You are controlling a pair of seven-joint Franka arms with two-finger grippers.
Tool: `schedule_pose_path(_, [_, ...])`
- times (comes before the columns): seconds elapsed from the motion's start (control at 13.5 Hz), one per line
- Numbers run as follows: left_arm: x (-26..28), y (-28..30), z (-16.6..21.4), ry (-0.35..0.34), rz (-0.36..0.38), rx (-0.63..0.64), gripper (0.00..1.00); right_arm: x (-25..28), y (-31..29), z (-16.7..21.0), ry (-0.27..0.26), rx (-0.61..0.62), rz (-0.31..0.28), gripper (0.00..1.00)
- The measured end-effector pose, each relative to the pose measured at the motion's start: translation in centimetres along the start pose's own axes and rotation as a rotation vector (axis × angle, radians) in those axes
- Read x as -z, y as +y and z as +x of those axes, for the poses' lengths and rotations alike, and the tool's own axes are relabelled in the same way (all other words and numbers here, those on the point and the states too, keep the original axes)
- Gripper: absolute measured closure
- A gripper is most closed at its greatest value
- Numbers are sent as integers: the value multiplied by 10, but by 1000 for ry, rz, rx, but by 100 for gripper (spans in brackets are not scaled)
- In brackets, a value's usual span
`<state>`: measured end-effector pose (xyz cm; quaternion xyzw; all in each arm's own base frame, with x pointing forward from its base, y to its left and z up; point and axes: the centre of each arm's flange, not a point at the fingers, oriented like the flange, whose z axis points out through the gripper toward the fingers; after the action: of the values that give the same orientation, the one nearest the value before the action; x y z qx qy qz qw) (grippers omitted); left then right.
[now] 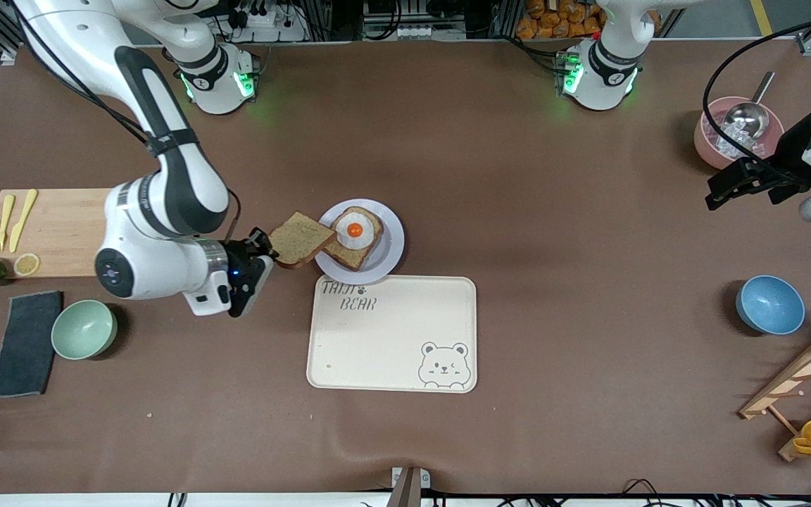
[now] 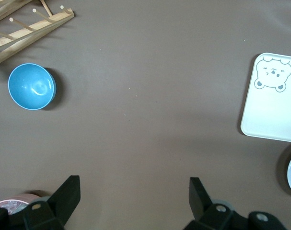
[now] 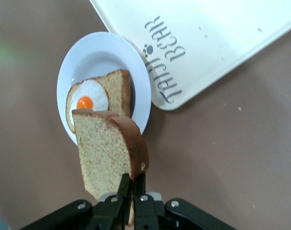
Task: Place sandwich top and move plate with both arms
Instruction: 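Lay the bread slice on the egg slice and open the right gripper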
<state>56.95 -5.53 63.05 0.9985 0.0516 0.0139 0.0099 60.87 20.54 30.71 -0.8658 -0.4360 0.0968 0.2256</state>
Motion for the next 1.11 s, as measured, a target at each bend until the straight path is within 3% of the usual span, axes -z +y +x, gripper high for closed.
schedule_pose_path(0.3, [0, 0, 0, 0, 0, 0, 0, -27, -26, 30, -8, 1, -25, 93])
schedule_pose_path(0.89, [0, 0, 0, 0, 0, 0, 0, -60, -47, 50, -39, -5, -25, 93])
schedule_pose_path(1.11, [0, 0, 0, 0, 0, 0, 0, -70, -48, 55, -32, 0, -38, 67])
